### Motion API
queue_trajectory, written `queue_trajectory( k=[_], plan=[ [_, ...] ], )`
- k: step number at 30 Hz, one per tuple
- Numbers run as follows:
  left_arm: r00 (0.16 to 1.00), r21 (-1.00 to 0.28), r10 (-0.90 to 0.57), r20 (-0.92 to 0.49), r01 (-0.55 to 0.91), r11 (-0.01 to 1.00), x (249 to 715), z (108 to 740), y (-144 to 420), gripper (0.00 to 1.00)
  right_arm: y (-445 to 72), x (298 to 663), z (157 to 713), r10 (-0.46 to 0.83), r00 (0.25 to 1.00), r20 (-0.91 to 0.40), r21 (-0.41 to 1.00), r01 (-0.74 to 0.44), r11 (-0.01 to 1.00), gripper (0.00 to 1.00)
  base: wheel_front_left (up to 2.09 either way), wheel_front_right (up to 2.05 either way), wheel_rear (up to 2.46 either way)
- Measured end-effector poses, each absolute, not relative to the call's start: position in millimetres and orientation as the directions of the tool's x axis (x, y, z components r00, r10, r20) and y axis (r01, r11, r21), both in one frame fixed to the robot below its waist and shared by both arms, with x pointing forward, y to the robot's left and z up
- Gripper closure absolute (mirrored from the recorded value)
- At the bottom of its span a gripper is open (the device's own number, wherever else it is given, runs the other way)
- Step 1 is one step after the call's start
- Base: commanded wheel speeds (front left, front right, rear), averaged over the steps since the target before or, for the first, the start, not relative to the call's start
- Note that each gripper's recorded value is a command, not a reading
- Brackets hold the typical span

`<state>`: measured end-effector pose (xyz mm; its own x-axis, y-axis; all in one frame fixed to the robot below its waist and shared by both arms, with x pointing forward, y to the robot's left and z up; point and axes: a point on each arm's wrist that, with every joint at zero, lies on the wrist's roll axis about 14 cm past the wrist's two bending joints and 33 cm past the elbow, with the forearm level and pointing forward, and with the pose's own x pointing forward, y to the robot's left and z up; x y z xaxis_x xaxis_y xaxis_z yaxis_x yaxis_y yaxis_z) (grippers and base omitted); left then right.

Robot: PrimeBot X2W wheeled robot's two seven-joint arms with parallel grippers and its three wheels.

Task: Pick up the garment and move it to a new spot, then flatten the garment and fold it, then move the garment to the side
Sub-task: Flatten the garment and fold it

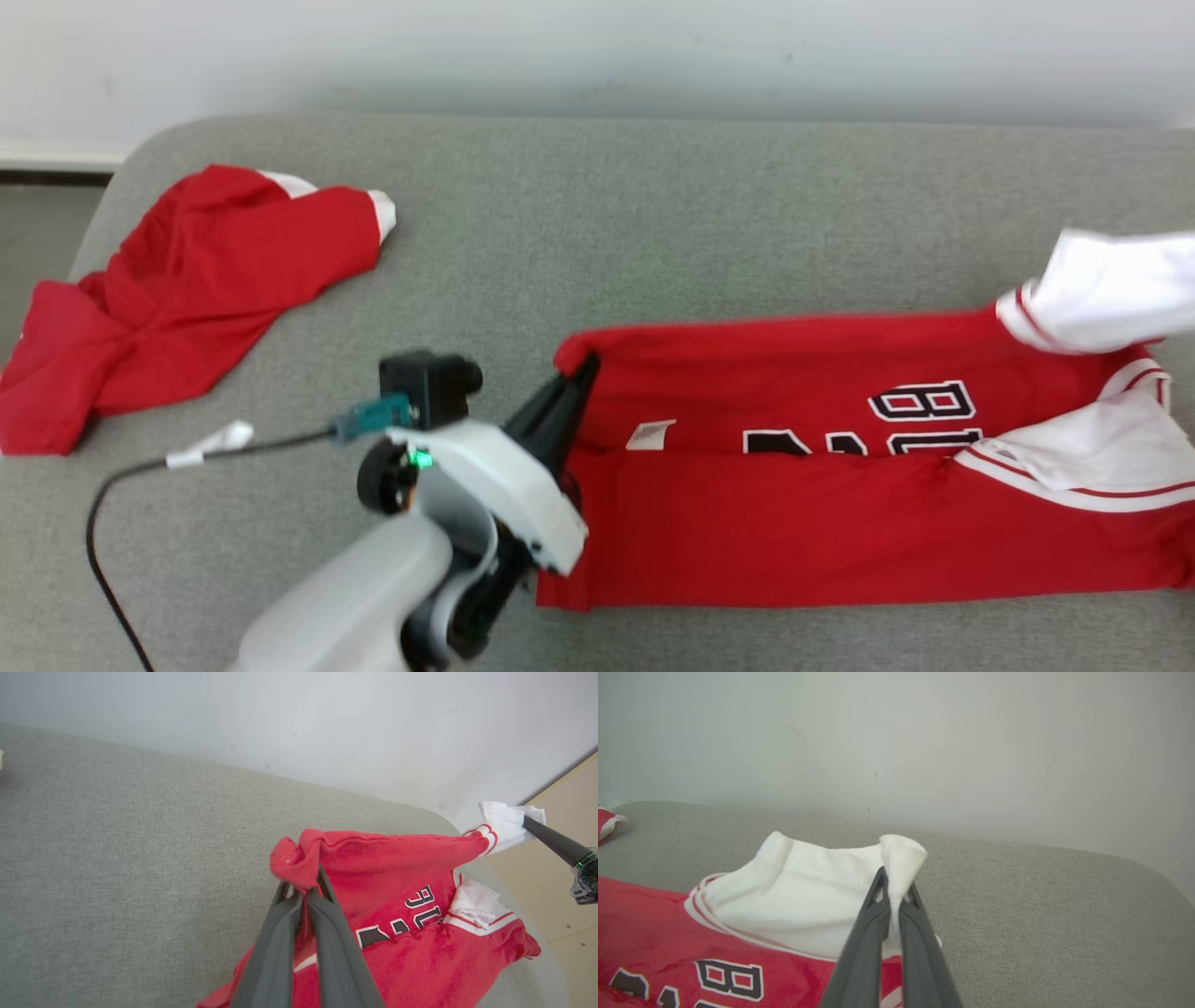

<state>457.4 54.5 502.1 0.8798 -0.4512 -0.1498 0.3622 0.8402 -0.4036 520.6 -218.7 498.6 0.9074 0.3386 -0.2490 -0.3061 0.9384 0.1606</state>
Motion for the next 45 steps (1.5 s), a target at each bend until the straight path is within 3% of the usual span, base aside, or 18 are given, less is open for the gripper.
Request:
queue_trajectory(
  k=[12,14,15,16,17,18,29,40,45],
  plan=[
    [0.865,-0.486,-0.448,-0.226,0.298,0.821,407.4,470.1,50.1,0.98,-223.7,440.7,449.2,0.312,0.901,-0.301,0.276,-0.231,0.933,1.00,0.00,0.00,0.00],
    [0.867,-0.497,-0.442,-0.229,0.287,0.819,404.7,467.4,50.4,0.62,-222.6,434.9,443.2,0.309,0.898,-0.315,0.280,-0.223,0.934,1.00,0.00,0.00,0.00],
    [0.866,-0.497,-0.442,-0.233,0.285,0.820,403.3,465.7,50.3,0.53,-222.1,433.1,441.1,0.306,0.897,-0.319,0.280,-0.220,0.934,1.00,0.00,0.00,0.00],
    [0.864,-0.497,-0.443,-0.237,0.284,0.820,401.6,464.1,49.7,0.20,-221.9,431.1,438.4,0.302,0.896,-0.324,0.281,-0.214,0.936,0.78,0.00,0.00,0.00],
    [0.864,-0.498,-0.443,-0.240,0.282,0.820,399.8,462.6,49.5,0.00,-222.0,428.8,435.2,0.299,0.894,-0.333,0.278,-0.210,0.937,0.49,0.00,0.00,0.00],
    [0.863,-0.498,-0.441,-0.244,0.279,0.821,398.3,460.5,49.5,0.00,-221.8,426.4,432.4,0.299,0.891,-0.341,0.273,-0.210,0.939,0.00,0.00,0.00,0.00],
    [0.923,-0.401,-0.330,-0.197,0.231,0.887,390.6,462.3,76.2,0.00,-236.4,401.1,427.2,0.251,0.904,-0.347,0.269,-0.160,0.950,0.00,0.00,0.00,0.00],
    [0.980,-0.247,-0.194,0.043,0.198,0.949,374.1,513.7,98.9,0.00,-271.6,383.6,445.8,0.113,0.961,-0.252,0.284,-0.039,0.958,0.00,0.00,0.00,0.00],
    [0.984,-0.231,-0.154,0.091,0.171,0.958,365.1,522.0,104.2,0.00,-266.3,385.4,454.0,0.121,0.963,-0.239,0.303,-0.044,0.952,0.00,0.00,0.00,0.00]
  ],
)
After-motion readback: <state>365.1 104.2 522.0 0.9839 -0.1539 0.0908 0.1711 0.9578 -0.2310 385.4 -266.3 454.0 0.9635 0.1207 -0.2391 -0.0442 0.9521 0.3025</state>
